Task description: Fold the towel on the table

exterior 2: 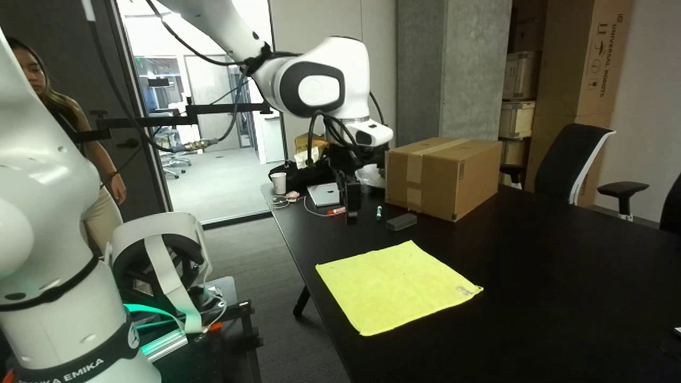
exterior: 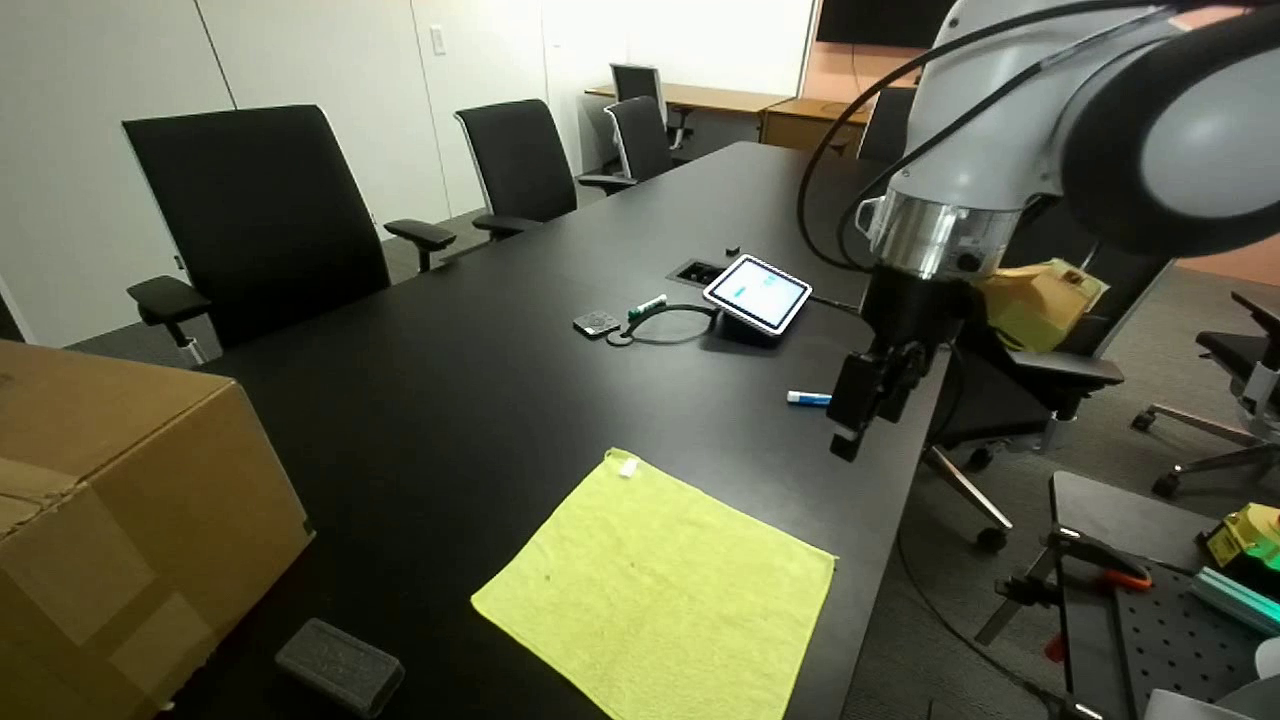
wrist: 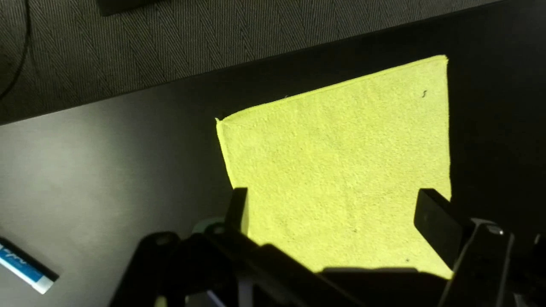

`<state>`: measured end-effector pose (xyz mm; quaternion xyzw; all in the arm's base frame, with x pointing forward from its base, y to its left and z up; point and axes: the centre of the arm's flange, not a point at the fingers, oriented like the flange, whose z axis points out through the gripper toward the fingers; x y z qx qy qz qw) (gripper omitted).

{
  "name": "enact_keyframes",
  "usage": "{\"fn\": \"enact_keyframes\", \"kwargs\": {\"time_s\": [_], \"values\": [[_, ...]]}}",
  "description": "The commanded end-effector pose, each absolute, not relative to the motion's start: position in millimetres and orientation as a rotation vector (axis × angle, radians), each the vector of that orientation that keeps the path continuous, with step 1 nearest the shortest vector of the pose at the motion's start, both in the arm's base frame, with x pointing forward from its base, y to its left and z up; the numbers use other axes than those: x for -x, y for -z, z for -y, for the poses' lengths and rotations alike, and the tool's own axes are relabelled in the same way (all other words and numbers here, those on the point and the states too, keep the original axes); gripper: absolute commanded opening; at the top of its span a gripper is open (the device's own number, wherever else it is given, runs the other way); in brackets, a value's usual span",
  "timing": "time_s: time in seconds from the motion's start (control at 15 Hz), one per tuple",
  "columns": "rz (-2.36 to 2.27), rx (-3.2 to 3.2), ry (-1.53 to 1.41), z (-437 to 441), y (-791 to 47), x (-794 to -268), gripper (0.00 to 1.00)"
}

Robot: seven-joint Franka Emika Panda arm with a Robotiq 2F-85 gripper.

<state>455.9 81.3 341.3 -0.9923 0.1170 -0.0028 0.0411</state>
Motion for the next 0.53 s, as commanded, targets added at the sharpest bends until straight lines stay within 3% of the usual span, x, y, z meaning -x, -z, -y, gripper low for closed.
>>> {"fn": "enact_keyframes", "kwargs": {"time_s": [0.0,0.47], "values": [[-0.424,2.995,0.012,-58,-277,-479,1.0],[-0.609,2.87,-0.031,-39,-164,-493,1.0]]}}
